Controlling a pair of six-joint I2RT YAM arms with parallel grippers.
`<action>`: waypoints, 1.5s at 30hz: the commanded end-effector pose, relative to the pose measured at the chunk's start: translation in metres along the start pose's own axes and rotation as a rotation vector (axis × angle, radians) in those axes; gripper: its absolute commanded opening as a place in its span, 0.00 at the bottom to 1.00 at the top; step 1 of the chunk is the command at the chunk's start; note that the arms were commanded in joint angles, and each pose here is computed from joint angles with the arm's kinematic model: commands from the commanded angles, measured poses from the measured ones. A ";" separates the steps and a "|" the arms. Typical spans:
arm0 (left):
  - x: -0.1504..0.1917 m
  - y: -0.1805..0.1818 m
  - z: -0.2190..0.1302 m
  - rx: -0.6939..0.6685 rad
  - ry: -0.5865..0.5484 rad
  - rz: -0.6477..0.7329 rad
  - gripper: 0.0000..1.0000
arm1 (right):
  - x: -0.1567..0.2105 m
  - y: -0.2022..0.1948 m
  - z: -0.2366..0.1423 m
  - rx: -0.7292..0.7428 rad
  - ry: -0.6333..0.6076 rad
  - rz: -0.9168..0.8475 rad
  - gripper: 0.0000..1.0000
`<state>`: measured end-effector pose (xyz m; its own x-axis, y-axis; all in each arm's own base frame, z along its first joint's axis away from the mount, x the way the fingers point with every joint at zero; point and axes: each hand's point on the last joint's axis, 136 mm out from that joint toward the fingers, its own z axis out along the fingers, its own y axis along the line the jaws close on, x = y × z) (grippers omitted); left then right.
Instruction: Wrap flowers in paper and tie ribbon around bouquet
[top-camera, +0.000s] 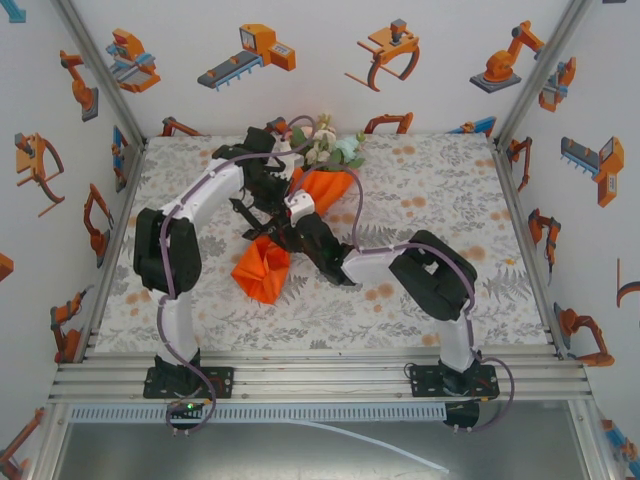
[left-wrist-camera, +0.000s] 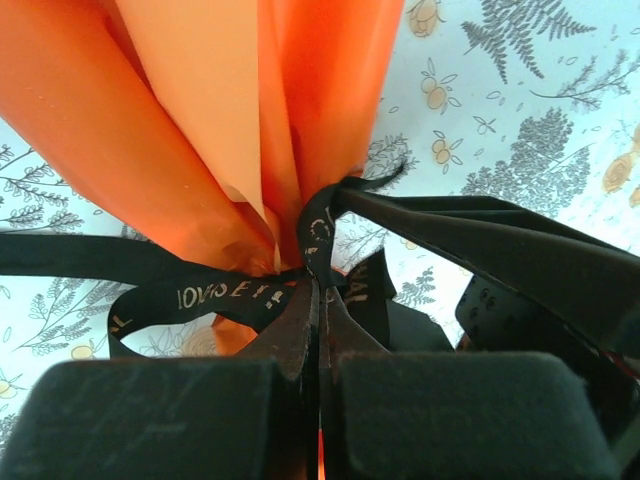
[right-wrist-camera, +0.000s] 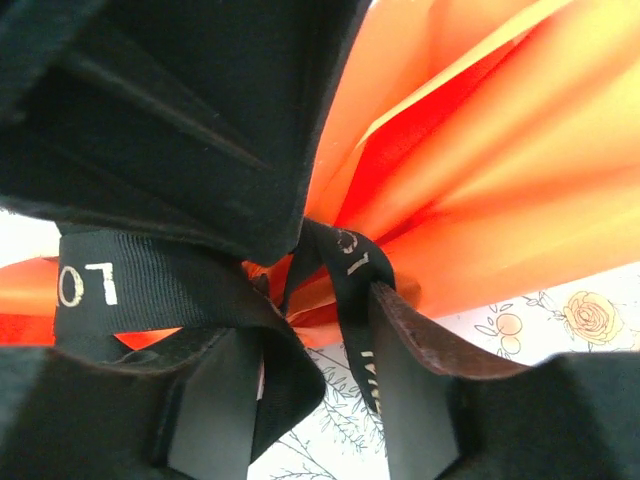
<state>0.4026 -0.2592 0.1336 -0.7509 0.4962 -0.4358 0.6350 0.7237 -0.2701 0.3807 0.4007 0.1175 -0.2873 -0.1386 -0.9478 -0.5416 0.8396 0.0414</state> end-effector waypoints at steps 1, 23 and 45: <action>-0.010 -0.016 -0.025 0.059 -0.071 -0.018 0.00 | -0.023 -0.004 0.006 0.004 -0.065 0.044 0.41; 0.006 -0.001 -0.039 0.055 -0.110 -0.186 0.30 | -0.061 -0.021 0.013 -0.079 -0.220 0.084 0.13; 0.049 0.004 -0.130 -0.066 -0.508 -0.594 0.46 | -0.044 0.021 -0.033 -0.356 0.031 0.131 0.64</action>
<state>0.3421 -0.1709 0.2125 -0.8059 -0.1759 -0.5653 0.1710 0.8450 -0.5066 0.3756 0.4072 0.1534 -0.3540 -0.0457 -0.9341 -0.7017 0.6733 0.2330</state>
